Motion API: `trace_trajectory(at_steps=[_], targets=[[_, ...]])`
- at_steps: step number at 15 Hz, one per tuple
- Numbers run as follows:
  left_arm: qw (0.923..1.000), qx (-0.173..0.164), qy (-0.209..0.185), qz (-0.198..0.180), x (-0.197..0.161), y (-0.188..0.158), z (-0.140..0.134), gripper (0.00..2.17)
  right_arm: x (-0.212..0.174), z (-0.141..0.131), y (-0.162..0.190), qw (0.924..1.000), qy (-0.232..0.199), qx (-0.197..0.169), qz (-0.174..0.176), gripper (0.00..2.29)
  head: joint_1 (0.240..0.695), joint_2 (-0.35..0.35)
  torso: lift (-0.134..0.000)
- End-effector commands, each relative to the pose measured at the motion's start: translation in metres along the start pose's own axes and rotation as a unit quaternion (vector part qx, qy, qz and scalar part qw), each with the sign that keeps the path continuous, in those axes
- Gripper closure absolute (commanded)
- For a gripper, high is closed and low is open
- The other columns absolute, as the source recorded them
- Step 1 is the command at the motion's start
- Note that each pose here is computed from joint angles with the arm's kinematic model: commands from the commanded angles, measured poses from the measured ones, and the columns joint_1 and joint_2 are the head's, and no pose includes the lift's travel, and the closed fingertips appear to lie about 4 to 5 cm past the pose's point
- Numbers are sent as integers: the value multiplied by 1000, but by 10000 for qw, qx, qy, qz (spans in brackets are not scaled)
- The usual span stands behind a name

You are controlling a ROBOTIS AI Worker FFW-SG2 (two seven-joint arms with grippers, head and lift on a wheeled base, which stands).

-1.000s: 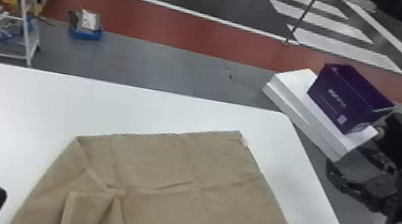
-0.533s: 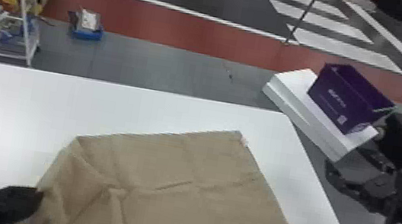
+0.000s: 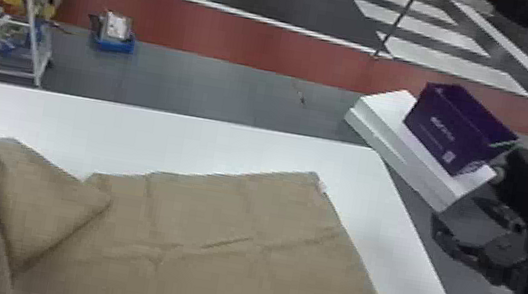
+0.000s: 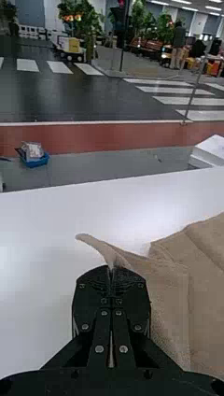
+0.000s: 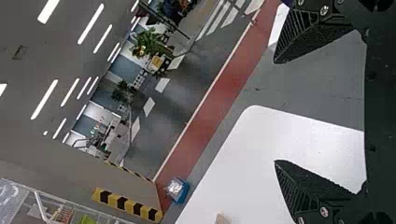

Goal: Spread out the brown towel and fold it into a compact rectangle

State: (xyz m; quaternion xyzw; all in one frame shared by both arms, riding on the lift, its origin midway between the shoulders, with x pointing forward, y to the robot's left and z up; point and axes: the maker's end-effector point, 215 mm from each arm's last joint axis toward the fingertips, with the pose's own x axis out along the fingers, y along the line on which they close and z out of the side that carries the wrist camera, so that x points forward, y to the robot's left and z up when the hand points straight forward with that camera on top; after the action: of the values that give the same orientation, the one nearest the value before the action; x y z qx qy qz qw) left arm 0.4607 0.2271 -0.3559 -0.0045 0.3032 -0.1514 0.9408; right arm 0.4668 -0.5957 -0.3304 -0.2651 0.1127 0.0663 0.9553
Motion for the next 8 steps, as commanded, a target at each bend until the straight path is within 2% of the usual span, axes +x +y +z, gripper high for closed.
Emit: trace_trajectory(at_steps=[1, 4, 6, 7, 8], targets=[[9988, -357, 43, 345, -8, 46, -13, 1787, 1, 1, 3, 10000, -1, -10, 17, 130, 695, -350, -124], [9937, -677, 142, 881, -24, 100, -30, 1787, 1, 2, 4, 10000, -2, -20, 34, 130, 695, -350, -124], [9905, -855, 234, 1052, -31, 119, -42, 1771, 4, 1, 10, 10000, 0, -20, 88, 130, 695, -334, -124], [9889, -966, 364, 1068, -33, 120, -53, 1490, 5, 0, 14, 9999, 4, -11, 120, 130, 695, -303, -124], [9879, -962, 463, 1122, -35, 120, -63, 616, 7, 2, 18, 9999, -20, -17, 154, 130, 695, -291, -124]])
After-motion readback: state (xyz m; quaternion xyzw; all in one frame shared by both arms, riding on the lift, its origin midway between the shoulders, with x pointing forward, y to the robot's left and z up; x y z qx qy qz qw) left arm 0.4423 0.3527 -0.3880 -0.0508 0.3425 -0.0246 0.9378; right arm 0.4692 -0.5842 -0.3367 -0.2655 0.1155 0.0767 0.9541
